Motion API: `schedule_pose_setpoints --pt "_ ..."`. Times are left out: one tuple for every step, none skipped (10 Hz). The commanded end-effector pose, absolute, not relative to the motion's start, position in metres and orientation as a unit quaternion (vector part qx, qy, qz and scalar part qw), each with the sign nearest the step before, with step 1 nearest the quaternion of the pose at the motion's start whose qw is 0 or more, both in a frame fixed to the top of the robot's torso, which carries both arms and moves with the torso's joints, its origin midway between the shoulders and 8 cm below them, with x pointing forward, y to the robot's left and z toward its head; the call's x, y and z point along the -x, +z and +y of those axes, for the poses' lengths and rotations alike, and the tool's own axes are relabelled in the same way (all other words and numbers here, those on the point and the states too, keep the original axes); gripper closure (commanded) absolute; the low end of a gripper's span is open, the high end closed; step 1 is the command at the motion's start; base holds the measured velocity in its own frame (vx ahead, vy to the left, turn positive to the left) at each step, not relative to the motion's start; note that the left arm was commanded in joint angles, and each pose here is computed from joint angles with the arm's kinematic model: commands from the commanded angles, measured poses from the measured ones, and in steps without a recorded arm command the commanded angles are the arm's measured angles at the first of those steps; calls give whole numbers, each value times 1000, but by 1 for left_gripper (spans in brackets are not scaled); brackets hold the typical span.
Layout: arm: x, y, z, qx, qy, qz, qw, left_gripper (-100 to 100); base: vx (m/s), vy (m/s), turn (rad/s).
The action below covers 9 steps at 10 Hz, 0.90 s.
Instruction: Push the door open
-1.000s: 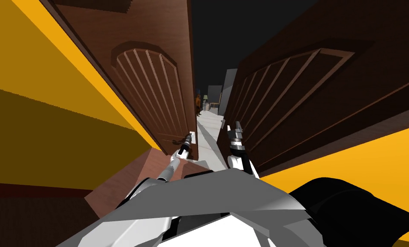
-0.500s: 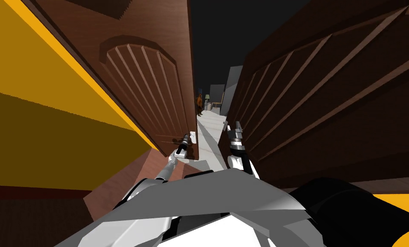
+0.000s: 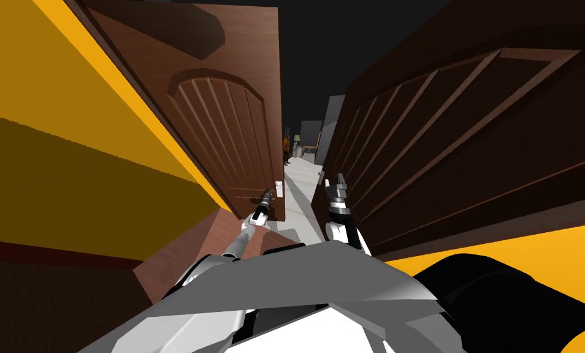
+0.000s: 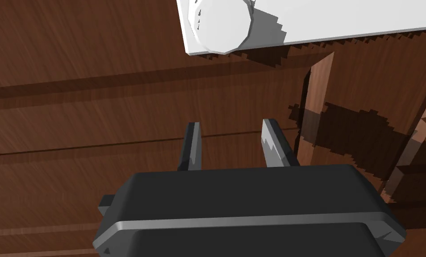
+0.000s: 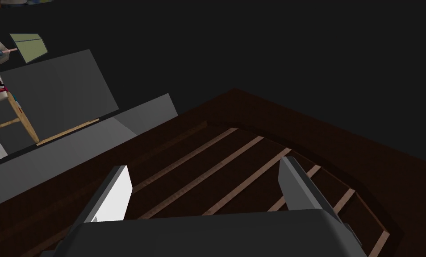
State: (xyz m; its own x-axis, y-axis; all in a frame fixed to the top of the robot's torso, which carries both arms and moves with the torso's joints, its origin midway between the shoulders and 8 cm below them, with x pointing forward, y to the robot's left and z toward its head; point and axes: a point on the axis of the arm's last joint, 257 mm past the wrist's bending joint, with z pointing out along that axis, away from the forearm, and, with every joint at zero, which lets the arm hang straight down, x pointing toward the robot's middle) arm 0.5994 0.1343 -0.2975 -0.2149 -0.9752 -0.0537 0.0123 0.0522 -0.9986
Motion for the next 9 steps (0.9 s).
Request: schedule_pose_setpoints --pt "-599 -298 129 429 -543 562 453 -100 -212 20 4" --pt "-598 -297 124 431 -546 561 449 -100 -215 9 5" --pt "-597 -297 117 432 -550 560 444 -100 -240 15 9" --pt "-597 -296 110 434 -554 558 439 -100 -217 22 2" --pt "-597 -297 114 433 -552 559 442 -100 -88 9 -4" --pt "-598 -298 122 432 -548 560 447 -100 103 -26 -33" --pt "-598 -297 123 432 -548 560 448 -100 181 -66 -21" --pt "-599 -297 126 432 -546 559 449 -100 172 -65 -9" --pt "-599 -297 128 432 -545 559 451 -100 183 -40 -16"
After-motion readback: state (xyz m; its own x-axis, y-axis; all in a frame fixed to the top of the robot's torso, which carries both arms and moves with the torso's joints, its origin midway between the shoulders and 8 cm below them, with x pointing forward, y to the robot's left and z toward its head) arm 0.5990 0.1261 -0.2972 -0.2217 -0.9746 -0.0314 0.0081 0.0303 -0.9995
